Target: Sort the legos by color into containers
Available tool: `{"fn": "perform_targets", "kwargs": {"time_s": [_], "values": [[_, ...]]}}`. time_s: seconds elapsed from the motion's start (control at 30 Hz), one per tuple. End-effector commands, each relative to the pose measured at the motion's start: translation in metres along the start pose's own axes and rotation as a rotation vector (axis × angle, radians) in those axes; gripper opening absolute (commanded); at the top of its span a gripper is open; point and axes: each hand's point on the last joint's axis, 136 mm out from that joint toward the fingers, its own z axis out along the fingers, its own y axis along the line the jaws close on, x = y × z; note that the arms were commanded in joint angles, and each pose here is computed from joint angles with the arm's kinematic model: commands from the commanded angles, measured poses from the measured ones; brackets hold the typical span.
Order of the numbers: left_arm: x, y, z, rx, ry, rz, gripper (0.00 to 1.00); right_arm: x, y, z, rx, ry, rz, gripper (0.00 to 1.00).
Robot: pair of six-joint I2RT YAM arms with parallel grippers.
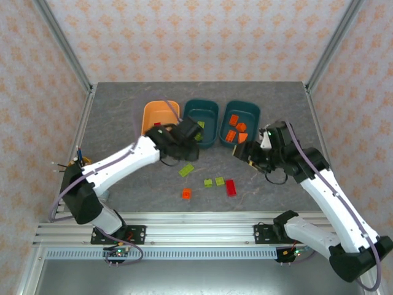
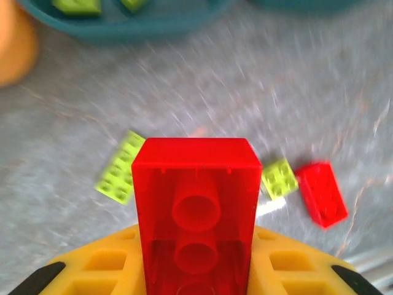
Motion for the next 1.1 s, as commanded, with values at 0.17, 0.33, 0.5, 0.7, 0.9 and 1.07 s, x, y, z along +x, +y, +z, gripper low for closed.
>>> {"fn": "perform_targets", "kwargs": {"time_s": [0.17, 0.33, 0.5, 0.7, 0.9, 1.07], "values": [[-0.06, 0.094, 0.026, -0.126, 0.054, -0.179, 0.31, -0.045, 0.103, 0.046, -0.194, -0.037, -0.137, 0.69], [-0.094, 0.123, 0.066, -0.166, 0.086, -0.24, 0.31, -0.066, 0.128, 0.079, -0.205, -0.047, -0.119, 0.69], [-0.103, 0.14, 0.118, -0.203, 0.163, -0.267, 0.31, -0.075, 0.131, 0.095, -0.179, -0.04, -0.127, 0.69], [-0.105, 0.149, 0.147, -0.239, 0.212, -0.267, 0.32, -0.066, 0.116, 0.109, -0.134, 0.006, -0.114, 0.69], [-0.098, 0.152, 0.156, -0.249, 0.24, -0.281, 0.43, -0.055, 0.083, 0.12, -0.006, 0.052, -0.126, 0.69], [-0.105, 0.151, 0.141, -0.248, 0.208, -0.279, 0.57, -0.04, 0.052, 0.12, 0.123, 0.107, -0.193, 0.67]]}}
